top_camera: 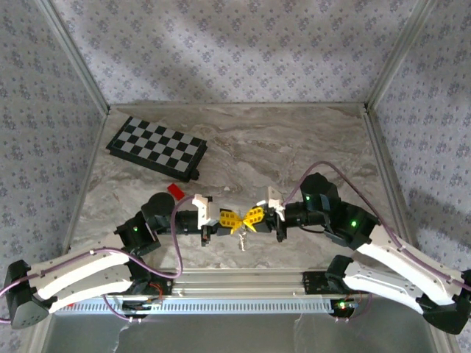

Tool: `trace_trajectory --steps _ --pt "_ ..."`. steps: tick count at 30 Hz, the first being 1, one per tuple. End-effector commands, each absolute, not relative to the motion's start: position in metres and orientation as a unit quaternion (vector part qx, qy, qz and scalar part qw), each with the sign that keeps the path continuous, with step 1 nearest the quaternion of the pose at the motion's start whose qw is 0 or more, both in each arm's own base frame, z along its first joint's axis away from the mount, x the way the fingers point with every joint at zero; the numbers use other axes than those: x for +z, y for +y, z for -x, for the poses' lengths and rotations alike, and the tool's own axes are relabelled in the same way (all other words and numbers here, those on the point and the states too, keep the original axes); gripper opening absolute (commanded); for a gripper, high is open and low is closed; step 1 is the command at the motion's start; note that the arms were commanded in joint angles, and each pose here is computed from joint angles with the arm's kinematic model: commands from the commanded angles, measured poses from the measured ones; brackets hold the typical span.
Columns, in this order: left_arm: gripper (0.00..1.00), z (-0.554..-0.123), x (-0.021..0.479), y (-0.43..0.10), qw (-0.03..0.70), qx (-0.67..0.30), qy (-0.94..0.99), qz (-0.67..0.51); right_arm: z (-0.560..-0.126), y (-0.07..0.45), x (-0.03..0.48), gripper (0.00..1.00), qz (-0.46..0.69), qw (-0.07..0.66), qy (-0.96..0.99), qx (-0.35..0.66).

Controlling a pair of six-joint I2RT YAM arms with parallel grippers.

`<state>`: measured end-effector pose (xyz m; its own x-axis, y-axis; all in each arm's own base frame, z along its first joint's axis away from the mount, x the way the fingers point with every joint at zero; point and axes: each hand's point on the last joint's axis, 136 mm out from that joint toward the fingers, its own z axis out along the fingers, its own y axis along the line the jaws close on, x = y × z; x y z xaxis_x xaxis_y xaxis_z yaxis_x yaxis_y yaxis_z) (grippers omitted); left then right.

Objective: Put the keys on the keyring

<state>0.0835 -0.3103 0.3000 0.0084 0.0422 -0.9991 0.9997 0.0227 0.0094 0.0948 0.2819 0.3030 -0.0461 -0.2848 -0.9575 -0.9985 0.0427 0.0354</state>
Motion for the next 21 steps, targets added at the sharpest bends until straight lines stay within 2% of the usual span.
trace_trajectory --steps 1,3,6,8,14,21 --pt "0.0 -0.079 0.333 -0.31 0.522 -0.487 0.483 -0.506 -0.099 0.281 0.298 0.0 0.551 0.415 0.602 0.402" --pt "0.01 -0.086 0.323 -0.31 0.515 -0.462 0.509 -0.511 -0.101 0.28 0.296 0.0 0.553 0.411 0.613 0.388" --pt "0.18 -0.096 0.305 -0.307 0.497 -0.416 0.552 -0.525 -0.106 0.276 0.288 0.0 0.561 0.396 0.64 0.344" --pt "0.24 -0.099 0.298 -0.304 0.484 -0.394 0.569 -0.535 -0.107 0.272 0.279 0.0 0.578 0.374 0.658 0.306" --pt "0.26 -0.098 0.289 -0.299 0.465 -0.369 0.585 -0.553 -0.096 0.271 0.279 0.0 0.614 0.333 0.66 0.276" --pt "0.32 -0.081 0.292 -0.299 0.448 -0.404 0.565 -0.564 -0.095 0.277 0.294 0.0 0.625 0.311 0.66 0.277"
